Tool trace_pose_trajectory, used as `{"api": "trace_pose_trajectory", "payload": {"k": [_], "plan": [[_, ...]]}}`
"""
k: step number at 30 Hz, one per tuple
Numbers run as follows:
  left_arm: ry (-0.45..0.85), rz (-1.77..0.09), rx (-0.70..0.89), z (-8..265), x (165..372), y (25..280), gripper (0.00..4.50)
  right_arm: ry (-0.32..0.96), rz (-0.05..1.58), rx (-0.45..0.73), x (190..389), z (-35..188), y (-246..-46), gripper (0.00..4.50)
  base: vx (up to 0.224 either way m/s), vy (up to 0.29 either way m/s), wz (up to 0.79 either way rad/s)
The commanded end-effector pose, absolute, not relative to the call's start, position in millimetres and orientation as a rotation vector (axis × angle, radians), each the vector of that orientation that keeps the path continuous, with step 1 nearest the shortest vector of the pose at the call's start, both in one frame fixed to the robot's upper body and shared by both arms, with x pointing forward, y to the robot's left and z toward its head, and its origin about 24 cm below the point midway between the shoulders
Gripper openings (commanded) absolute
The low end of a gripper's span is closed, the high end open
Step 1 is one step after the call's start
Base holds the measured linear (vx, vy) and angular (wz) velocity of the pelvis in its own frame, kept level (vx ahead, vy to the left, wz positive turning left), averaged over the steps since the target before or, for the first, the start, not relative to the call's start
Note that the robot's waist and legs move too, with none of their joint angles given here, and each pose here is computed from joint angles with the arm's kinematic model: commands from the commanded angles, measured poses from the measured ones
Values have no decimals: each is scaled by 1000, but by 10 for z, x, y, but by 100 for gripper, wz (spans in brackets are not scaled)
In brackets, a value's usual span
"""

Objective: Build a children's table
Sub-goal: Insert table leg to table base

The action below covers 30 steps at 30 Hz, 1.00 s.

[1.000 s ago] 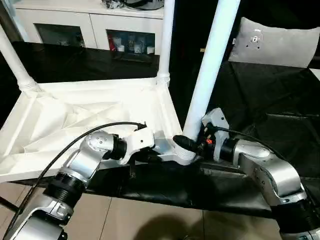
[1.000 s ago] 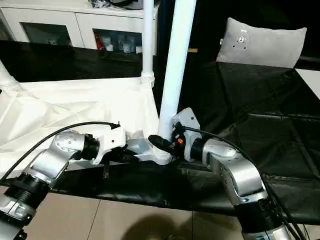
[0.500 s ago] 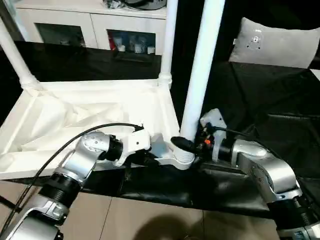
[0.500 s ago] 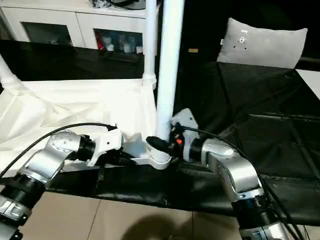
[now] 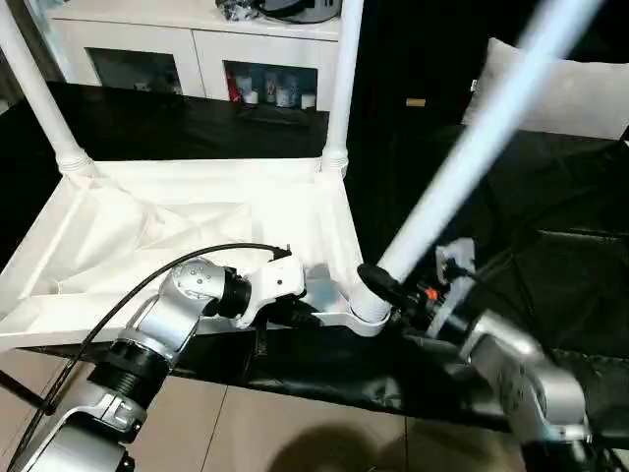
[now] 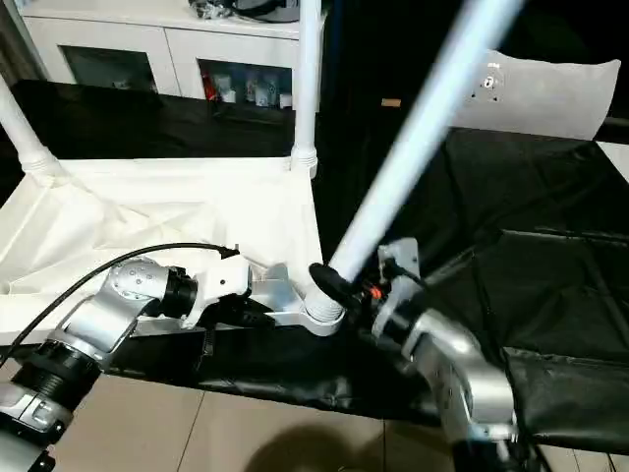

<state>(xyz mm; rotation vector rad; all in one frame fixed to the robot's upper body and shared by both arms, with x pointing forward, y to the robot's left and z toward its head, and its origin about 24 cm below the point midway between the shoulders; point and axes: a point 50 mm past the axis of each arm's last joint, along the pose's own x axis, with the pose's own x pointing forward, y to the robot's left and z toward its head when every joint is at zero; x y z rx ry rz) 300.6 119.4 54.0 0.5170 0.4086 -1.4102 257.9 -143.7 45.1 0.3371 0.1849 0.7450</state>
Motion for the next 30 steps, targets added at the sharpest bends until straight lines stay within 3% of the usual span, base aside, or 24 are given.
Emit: {"api": "trace_pose_trajectory", "payload": {"k": [1, 6, 15, 19, 25, 30], "plan": [[349, -1374, 452, 598, 3037, 1204, 0, 299, 722, 317, 2464, 225, -1451, 191, 0, 0, 0], [362, -1390, 490, 601, 3030, 1242, 0, 360, 807, -2, 2414, 149, -1443, 191, 0, 0, 0], [365, -1420, 564, 625, 3023, 1282, 0, 471, 1000, -154, 2489, 115, -1367, 191, 0, 0, 0], [345, -1420, 575, 690, 3102, 1273, 0, 558, 1112, -195, 2431, 34, -1346, 191, 0, 0, 0], [331, -1414, 601, 744, 3189, 1262, 0, 563, 1106, -186, 2428, 15, -1344, 191, 0, 0, 0], [267, -1361, 646, 968, 3457, 1208, 0, 562, 1080, -104, 2400, 34, -1318, 191, 0, 0, 0]]}}
